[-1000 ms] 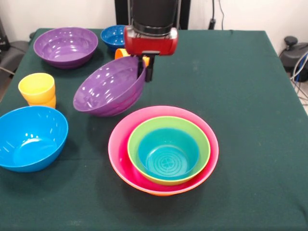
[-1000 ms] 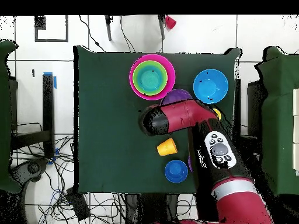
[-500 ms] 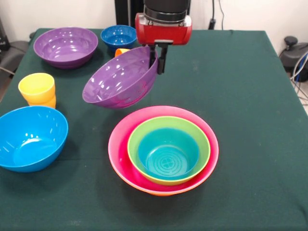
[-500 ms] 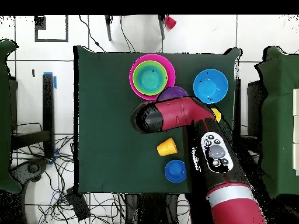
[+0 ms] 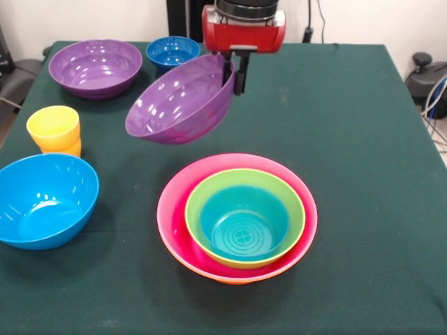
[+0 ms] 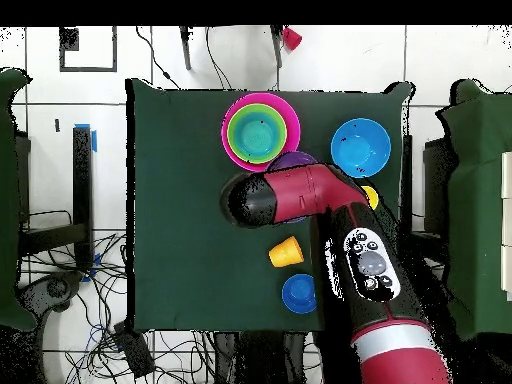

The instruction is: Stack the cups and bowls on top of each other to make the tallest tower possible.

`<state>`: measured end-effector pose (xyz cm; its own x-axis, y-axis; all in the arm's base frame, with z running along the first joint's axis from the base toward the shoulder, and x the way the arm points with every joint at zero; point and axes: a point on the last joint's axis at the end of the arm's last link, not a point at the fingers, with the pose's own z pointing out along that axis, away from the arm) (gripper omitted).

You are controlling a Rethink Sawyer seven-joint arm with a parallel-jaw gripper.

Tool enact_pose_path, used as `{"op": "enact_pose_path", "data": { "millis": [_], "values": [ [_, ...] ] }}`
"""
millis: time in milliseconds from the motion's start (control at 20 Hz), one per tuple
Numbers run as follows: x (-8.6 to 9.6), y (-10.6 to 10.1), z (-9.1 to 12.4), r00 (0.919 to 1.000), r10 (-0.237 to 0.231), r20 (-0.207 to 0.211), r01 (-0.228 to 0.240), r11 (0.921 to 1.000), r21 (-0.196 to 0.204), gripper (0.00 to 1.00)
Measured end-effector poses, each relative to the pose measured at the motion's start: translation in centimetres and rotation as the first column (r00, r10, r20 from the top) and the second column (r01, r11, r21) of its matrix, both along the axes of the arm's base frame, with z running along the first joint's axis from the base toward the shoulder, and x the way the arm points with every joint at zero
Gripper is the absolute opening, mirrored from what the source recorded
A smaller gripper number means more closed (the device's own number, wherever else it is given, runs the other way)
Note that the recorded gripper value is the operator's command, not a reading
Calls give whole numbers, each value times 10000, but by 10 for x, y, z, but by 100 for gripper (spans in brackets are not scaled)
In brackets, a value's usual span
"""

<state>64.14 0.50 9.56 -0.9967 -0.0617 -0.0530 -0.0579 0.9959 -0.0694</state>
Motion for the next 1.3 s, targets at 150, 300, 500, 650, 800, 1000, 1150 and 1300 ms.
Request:
{"op": "enact_pose_path", "data": {
  "millis": [150,300,500,650,800,1000,1150,1300],
  "values": [
    [-6,4,8,9976,-168,-664,166,9999,-40,0],
    [-13,13,18,9900,-193,-1396,173,9997,-157,0],
    [-19,32,30,9811,8,-1936,-71,9995,-320,0],
    [-19,42,35,9802,74,-1978,-137,9994,-303,0],
    [-15,53,43,9825,128,-1859,-176,9995,-245,0],
    [-12,67,44,9836,269,-1781,-312,9993,-216,0],
    [-9,79,46,9840,390,-1737,-437,9988,-233,0],
    [-7,89,50,9837,333,-1767,-349,9994,-59,0]
  ]
}}
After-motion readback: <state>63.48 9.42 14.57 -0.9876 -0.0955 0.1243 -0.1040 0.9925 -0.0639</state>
